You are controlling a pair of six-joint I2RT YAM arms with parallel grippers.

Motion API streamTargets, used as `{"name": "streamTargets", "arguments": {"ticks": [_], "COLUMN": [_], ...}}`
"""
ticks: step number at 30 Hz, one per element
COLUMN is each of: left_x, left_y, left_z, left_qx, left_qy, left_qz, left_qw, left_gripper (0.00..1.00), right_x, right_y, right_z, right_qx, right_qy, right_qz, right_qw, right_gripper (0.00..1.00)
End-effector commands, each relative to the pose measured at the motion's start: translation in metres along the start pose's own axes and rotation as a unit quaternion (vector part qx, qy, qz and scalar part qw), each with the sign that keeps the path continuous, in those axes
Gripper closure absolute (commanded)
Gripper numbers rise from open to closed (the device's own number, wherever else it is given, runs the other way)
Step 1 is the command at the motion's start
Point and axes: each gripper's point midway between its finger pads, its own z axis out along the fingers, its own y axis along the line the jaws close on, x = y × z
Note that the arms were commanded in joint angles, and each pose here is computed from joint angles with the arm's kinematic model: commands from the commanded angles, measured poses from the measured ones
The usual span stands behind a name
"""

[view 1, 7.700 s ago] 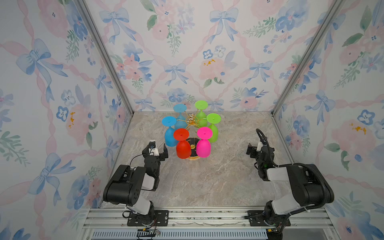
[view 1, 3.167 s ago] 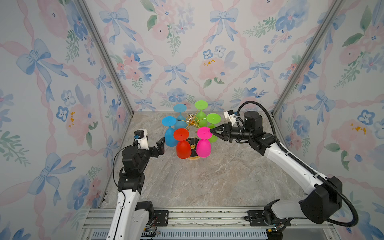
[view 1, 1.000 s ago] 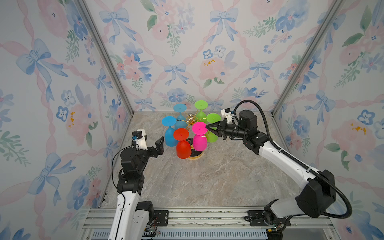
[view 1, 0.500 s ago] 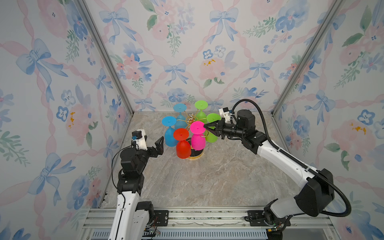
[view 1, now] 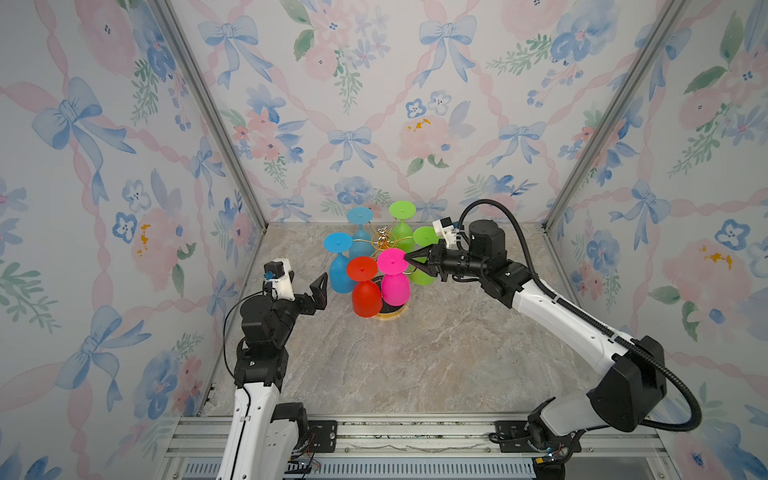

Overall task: Take the wine glass off the wine glass rack
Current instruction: 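Close the right gripper on the magenta glass's foot and ease it off the rack, then bring the left gripper to the magenta glass's foot beside the right gripper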

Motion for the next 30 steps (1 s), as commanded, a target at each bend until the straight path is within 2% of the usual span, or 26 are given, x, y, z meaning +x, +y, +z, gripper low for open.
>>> {"name": "streamTargets", "arguments": {"ticks": [1,17,23,27,30], "left_x": [0.0,0.006,0.015,0.011,0.002], "left_y": [0.0,0.002,-0.003,-0.001,-0.012], "left_z": [0.001,0.002,-0.004,-0.012,-0.021], "left_qx": [0.006,0.004,0.011,-0.012,0.002], "left_qy": [-0.006,0.003,0.027,0.055,0.068], "left_qz": [-0.007,-0.025,-0.061,-0.082,-0.086], "left_qw": [1.0,1.0,0.998,0.995,0.994], "left_gripper": [0.02,0.02,0.03,0.04,0.04], "right_x": [0.008,0.03,0.042,0.05,0.055], "right_y": [0.023,0.028,0.03,0.029,0.026], "right_z": [-0.008,-0.035,-0.05,-0.057,-0.061], "right_qx": [-0.015,0.006,0.013,0.017,0.02], "right_qy": [0.01,0.025,0.034,0.044,0.047], "right_qz": [-0.031,-0.082,-0.118,-0.133,-0.141], "right_qw": [0.999,0.996,0.992,0.99,0.989], "right_gripper": [1.0,1.0,1.0,1.0,1.0]}}
